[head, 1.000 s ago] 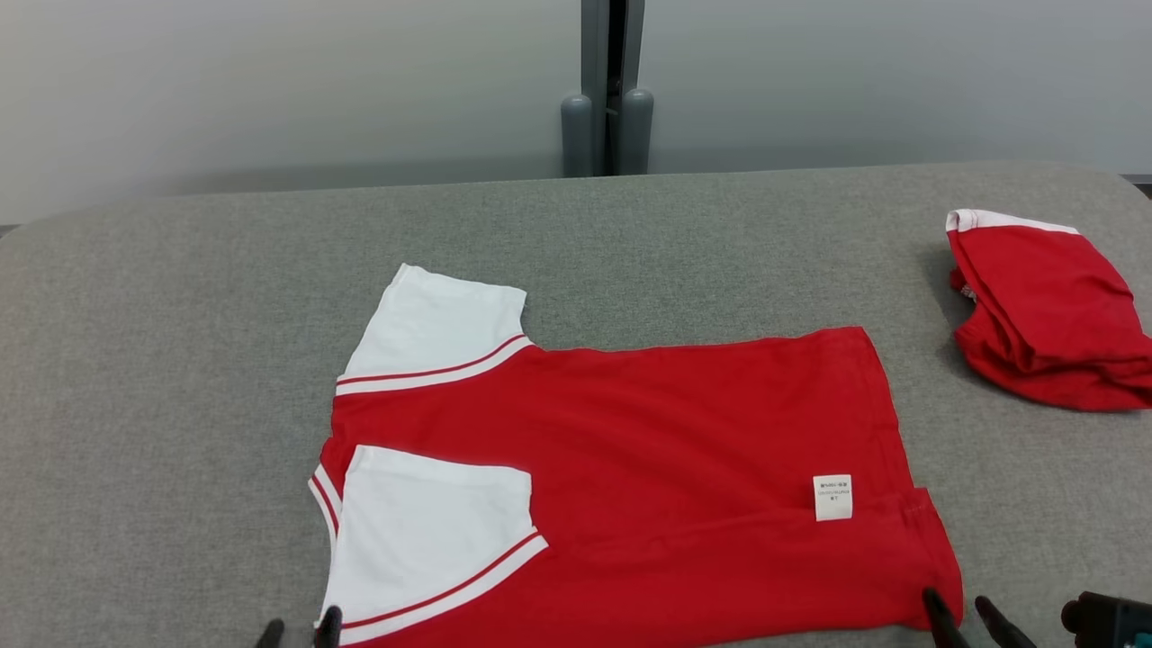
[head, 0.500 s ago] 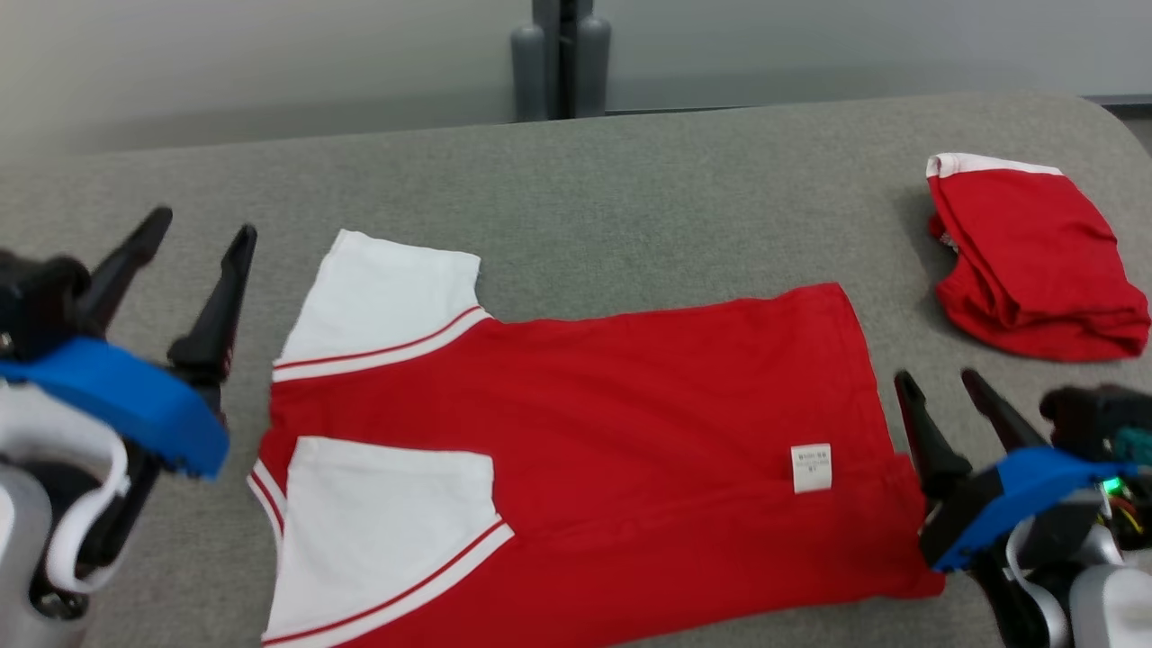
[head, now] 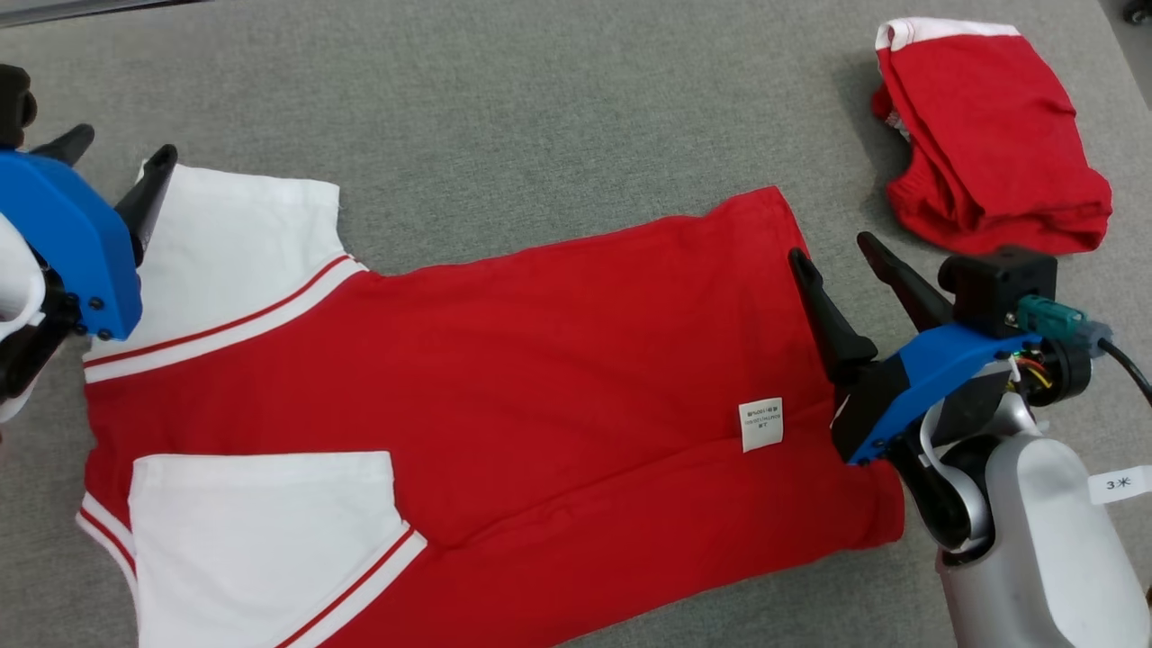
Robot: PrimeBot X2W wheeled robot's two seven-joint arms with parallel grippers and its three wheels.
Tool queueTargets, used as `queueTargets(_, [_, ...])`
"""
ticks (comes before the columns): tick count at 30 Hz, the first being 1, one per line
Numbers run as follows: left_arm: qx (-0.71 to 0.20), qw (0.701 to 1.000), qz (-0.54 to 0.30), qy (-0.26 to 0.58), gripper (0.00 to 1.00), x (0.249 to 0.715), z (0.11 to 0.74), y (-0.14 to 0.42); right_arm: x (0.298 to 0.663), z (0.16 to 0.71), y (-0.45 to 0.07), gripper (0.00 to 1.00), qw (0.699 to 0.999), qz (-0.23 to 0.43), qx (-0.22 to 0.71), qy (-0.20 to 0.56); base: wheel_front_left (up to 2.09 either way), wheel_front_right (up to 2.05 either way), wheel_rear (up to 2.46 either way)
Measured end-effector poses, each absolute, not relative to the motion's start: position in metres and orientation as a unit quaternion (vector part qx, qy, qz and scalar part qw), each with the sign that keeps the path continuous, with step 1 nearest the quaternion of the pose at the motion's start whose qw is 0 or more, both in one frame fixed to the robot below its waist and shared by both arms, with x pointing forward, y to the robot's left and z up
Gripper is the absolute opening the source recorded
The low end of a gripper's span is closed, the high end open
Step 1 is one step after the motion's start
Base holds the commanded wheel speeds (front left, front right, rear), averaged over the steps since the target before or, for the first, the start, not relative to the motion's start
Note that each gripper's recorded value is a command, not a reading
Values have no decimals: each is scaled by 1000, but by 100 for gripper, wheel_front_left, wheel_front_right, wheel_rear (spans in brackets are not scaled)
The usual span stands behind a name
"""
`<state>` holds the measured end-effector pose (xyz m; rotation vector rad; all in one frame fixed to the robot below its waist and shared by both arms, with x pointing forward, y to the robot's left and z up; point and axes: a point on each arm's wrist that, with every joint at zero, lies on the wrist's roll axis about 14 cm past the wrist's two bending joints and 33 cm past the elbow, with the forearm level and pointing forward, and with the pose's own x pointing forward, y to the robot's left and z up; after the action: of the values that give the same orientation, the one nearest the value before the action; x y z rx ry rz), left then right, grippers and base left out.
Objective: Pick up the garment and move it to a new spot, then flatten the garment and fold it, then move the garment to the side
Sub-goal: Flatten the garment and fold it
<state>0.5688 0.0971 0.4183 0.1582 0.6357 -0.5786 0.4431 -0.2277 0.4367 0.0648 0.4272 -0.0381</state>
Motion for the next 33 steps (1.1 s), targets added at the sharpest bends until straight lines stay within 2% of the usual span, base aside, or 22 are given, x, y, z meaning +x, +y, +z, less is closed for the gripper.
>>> queueTargets(4, [70, 885, -274, 370, 100, 568, 377, 98, 447, 428, -233, 100, 976, -24, 29, 217, 0, 0, 0])
queueTargets(16, [61, 869, -260, 417, 100, 570, 339, 98, 452, 423, -234, 100, 976, -22, 26, 217, 0, 0, 0])
queueTargets(17, [59, 867, -262, 419, 88, 570, 338, 96, 453, 422, -234, 100, 975, -21, 26, 218, 0, 0, 0])
queueTargets(18, [60, 866, -265, 419, 35, 569, 338, 95, 454, 422, -234, 100, 976, -21, 26, 217, 0, 0, 0])
queueTargets(19, [60, 865, -268, 420, 0, 569, 337, 94, 455, 423, -234, 100, 976, -21, 25, 216, 0, 0, 0])
queueTargets(24, [62, 865, -280, 412, 0, 566, 343, 89, 464, 425, -230, 100, 977, -14, 22, 211, 0, 0, 0])
queueTargets(33, [56, 896, -286, 334, 0, 572, 383, 88, 488, 427, -231, 100, 974, -7, 13, 227, 0, 0, 0])
